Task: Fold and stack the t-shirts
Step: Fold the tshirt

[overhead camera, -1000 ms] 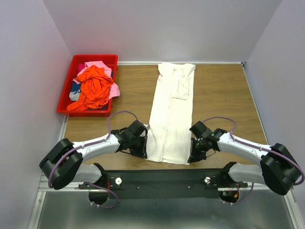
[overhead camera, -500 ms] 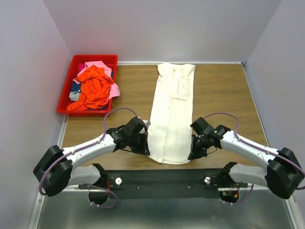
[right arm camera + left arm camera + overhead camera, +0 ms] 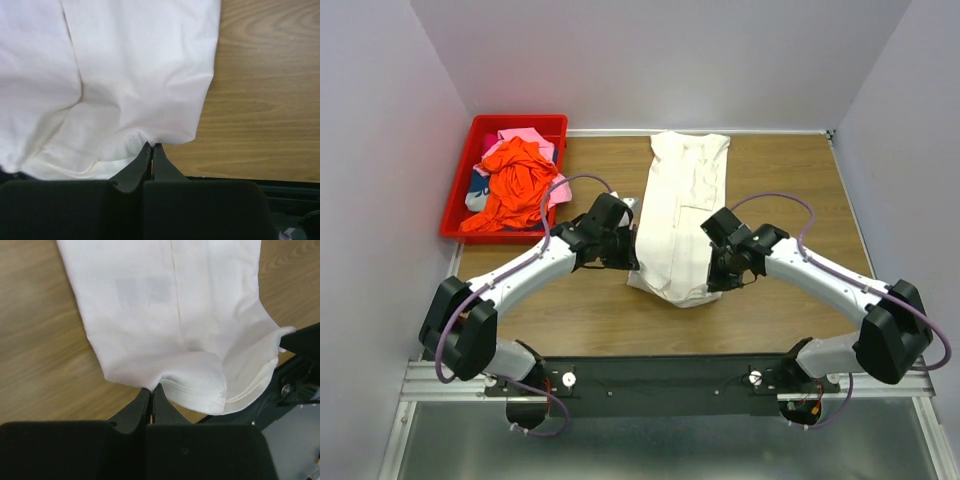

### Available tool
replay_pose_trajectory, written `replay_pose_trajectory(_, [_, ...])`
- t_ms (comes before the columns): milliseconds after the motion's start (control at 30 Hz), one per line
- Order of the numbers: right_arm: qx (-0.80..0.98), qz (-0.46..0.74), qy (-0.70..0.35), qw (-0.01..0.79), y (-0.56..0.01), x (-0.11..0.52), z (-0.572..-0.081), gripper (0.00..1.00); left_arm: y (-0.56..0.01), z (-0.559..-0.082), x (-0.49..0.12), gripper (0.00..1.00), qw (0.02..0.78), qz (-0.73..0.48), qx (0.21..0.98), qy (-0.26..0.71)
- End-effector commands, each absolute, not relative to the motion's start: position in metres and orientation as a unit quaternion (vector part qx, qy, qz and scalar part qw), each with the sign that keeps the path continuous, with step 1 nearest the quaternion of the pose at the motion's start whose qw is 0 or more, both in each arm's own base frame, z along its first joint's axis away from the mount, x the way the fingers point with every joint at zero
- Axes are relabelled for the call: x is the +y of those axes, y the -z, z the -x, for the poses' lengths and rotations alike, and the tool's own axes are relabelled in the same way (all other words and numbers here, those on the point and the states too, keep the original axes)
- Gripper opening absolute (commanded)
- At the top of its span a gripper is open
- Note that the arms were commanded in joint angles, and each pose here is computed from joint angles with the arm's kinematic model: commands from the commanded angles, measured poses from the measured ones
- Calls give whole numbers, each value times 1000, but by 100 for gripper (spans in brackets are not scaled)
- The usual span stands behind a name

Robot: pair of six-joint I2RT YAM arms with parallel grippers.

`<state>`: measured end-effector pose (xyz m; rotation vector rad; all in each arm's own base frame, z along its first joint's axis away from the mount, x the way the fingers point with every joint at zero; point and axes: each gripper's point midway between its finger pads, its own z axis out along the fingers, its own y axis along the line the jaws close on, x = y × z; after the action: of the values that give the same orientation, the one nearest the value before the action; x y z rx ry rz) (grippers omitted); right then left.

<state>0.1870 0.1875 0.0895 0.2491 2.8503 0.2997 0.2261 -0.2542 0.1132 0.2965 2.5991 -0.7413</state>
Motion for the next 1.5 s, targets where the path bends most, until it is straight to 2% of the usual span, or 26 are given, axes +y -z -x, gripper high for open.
replay_pose_trajectory(0, [981,-75,-34,179,-91,173,-219,0,-122,-262,-250,0,240,-128,930,247])
replay_pose_trajectory(600, [969,-83,19,233,-101,148,-359,0,-128,-394,-266,0,272,-155,915,254])
replay_pose_trajectory(1067, [969,-94,23,226,-85,132,-418,0,-118,-467,-284,0,275,-153,906,284])
replay_pose_trajectory(1367, [971,-96,29,215,-69,121,-438,0,-93,-483,-280,0,261,-139,911,287])
replay_pose_trajectory(1400, [971,-99,31,217,-69,118,-441,0,-92,-485,-280,4,261,-137,911,289])
replay_pose_trajectory(1433, [970,-99,32,218,-69,117,-443,1,-95,-490,-282,24,267,-137,908,293])
replay_pose_trajectory(1467, [969,-105,31,222,-71,114,-448,6,-90,-492,-280,36,263,-133,909,293])
